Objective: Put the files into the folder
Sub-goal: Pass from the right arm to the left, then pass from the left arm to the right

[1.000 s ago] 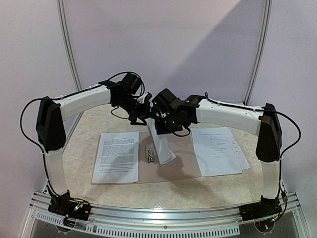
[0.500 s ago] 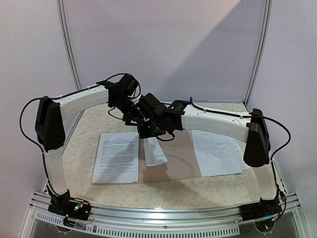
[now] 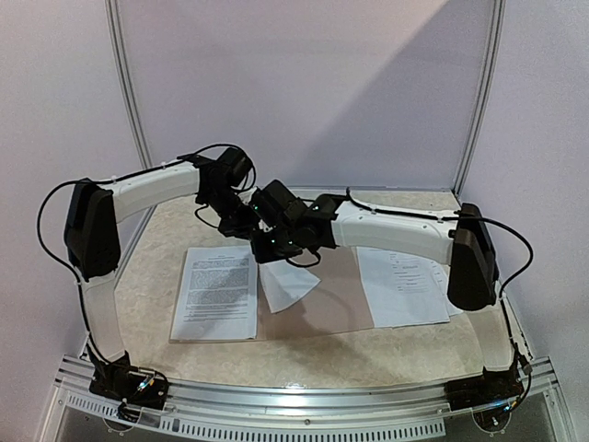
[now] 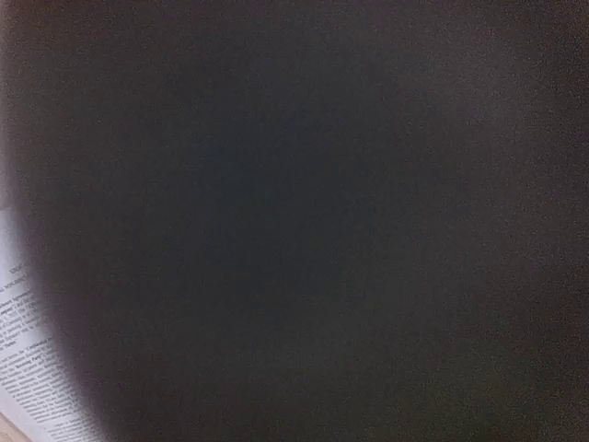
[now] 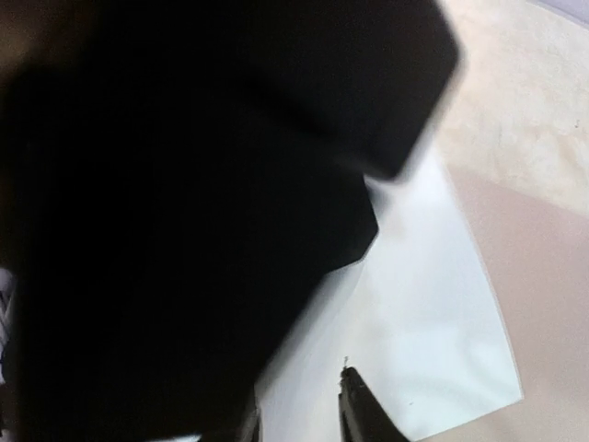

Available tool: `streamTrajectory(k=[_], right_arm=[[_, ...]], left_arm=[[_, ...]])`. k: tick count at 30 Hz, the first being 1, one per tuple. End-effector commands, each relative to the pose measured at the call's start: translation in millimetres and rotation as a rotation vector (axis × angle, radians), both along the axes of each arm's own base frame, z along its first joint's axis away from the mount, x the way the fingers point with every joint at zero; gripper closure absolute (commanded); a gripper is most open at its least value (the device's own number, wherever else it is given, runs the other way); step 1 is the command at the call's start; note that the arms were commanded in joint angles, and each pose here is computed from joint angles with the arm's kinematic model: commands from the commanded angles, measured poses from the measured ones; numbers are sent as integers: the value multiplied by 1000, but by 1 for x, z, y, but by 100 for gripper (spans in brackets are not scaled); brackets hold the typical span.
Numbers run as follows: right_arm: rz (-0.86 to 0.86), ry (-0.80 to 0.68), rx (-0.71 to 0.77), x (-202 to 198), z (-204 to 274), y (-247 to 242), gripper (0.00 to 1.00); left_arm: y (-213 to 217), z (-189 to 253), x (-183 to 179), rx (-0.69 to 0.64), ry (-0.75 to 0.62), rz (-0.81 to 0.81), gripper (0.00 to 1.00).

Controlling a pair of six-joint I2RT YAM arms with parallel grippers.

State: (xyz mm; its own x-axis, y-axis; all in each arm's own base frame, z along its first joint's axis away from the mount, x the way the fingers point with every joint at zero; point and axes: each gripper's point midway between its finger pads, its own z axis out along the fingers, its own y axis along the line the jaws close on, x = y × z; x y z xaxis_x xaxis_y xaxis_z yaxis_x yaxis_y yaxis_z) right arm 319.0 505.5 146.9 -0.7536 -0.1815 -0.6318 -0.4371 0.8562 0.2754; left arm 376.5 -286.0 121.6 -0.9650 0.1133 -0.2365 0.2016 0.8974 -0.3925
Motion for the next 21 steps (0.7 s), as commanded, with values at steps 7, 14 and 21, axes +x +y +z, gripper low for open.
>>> streamTrajectory(k=[7, 14, 21], right_arm=[[335, -185, 392, -49, 137, -58, 14], [263, -270, 501, -41, 151, -137, 3], [386, -390, 543, -44, 157, -123, 3]], left_arm=[[5, 79, -44, 120, -343, -707, 100], [1, 142, -114, 112, -507, -1101, 100], [4, 185, -159, 39, -506, -1176, 100]])
